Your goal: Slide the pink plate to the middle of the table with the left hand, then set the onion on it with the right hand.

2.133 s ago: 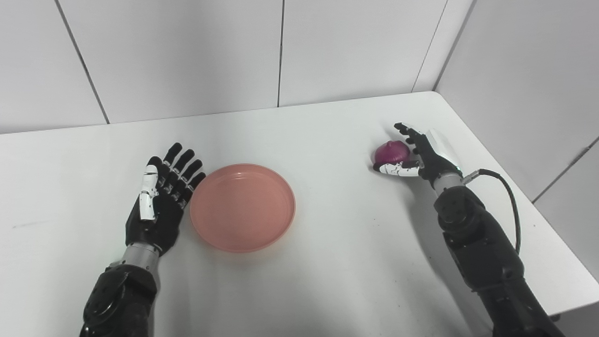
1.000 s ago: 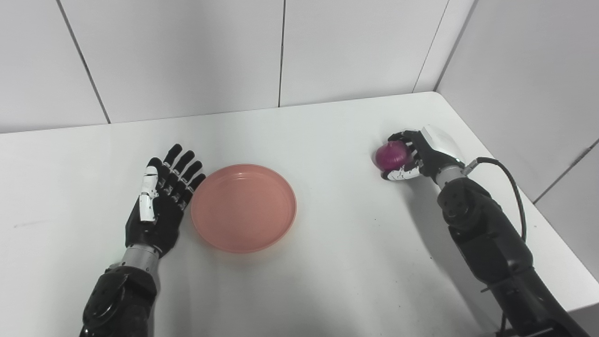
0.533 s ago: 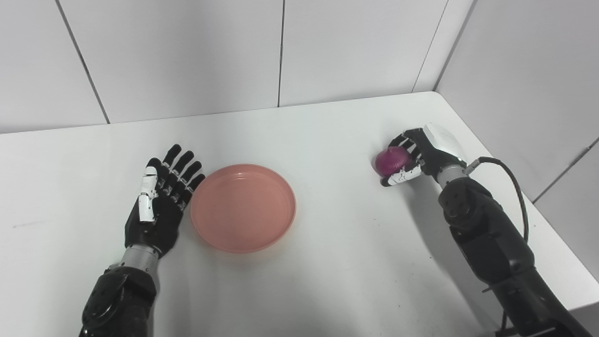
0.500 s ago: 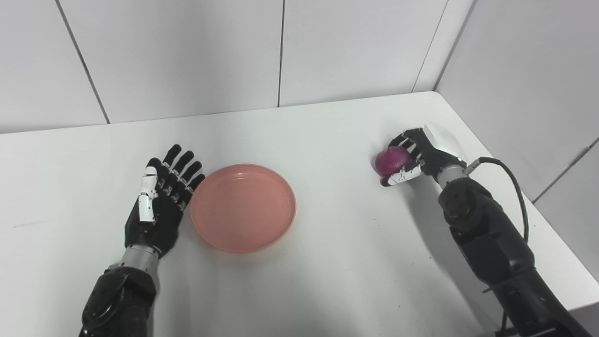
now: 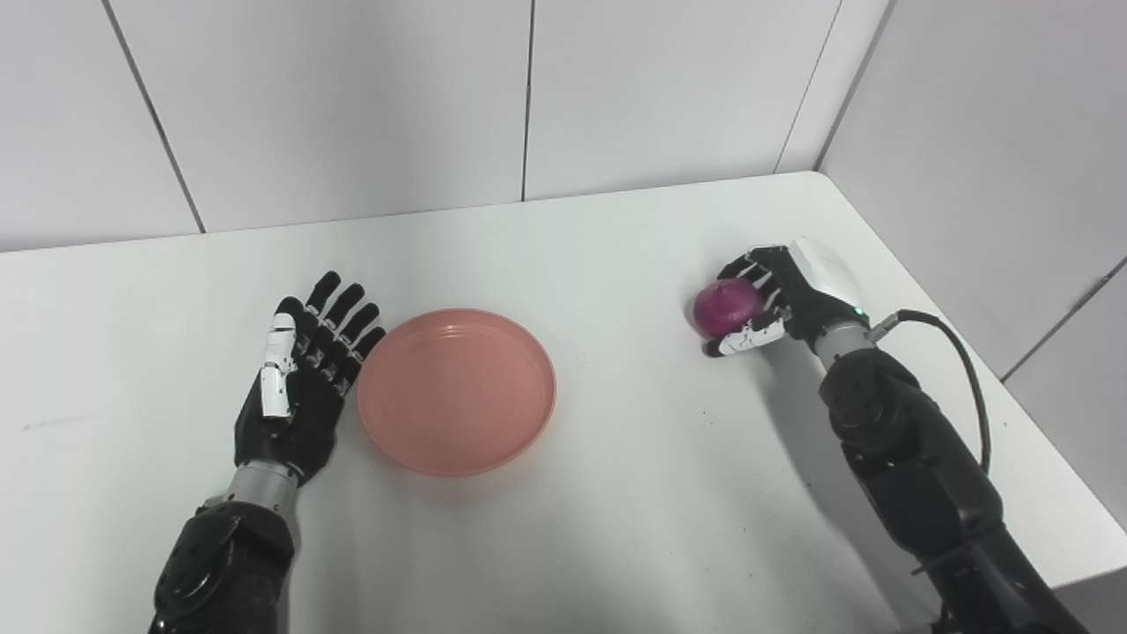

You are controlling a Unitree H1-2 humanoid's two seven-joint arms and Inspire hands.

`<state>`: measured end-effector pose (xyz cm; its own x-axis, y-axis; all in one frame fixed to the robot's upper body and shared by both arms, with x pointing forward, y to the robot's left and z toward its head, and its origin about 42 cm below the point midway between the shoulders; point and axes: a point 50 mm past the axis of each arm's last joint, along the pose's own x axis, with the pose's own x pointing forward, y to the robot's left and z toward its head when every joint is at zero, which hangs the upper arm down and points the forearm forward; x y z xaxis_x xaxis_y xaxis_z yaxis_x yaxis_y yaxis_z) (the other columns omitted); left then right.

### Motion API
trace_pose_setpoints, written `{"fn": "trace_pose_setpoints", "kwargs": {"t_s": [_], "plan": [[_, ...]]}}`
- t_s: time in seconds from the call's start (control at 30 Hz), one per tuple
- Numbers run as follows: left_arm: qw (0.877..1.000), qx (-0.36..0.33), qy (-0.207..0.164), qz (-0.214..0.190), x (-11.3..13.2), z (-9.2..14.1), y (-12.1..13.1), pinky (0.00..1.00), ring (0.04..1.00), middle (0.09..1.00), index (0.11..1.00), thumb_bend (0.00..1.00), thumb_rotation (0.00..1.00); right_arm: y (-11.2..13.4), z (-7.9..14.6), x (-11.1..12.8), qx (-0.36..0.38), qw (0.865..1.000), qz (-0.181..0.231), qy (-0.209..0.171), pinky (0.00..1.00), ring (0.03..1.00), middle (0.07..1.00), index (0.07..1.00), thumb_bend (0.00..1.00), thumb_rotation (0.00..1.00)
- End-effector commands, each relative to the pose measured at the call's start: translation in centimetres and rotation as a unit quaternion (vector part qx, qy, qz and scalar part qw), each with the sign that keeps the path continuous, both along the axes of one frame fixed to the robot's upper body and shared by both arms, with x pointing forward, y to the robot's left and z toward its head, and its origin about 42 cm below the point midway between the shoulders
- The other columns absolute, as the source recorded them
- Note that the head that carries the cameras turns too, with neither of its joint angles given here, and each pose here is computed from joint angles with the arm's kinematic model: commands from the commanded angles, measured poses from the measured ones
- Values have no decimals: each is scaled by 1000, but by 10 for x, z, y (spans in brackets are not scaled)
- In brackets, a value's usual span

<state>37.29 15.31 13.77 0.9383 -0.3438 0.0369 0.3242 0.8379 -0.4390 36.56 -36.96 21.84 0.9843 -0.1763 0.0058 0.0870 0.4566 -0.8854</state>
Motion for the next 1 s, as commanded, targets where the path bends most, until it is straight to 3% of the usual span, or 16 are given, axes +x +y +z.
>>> {"fn": "trace_pose_setpoints", "kwargs": {"t_s": [0.0, 0.17, 0.53, 0.8, 0.97], "plan": [[1000, 6, 19, 4, -4, -8, 0, 903, 916, 934, 928, 462, 1000, 0, 29, 1, -8, 998, 15, -59, 404, 477, 517, 499, 635, 56], [1000, 4, 21, 4, -4, -7, -2, 906, 916, 932, 924, 461, 1000, 17, 47, -3, 17, 995, 33, -89, 390, 460, 504, 524, 631, 5], [1000, -1, 23, 6, -5, -7, -8, 913, 918, 931, 924, 460, 1000, 52, 75, -4, 30, 986, 100, -133, 419, 482, 522, 541, 608, 39], [1000, 2, 22, 6, -6, -6, -15, 904, 915, 928, 921, 455, 1000, 86, 81, 4, 34, 979, 142, -143, 389, 448, 499, 524, 616, 62], [1000, 4, 22, 11, -6, -4, -22, 890, 908, 926, 917, 454, 1000, 108, 82, 9, 32, 975, 173, -137, 416, 483, 527, 536, 622, 73]]}}
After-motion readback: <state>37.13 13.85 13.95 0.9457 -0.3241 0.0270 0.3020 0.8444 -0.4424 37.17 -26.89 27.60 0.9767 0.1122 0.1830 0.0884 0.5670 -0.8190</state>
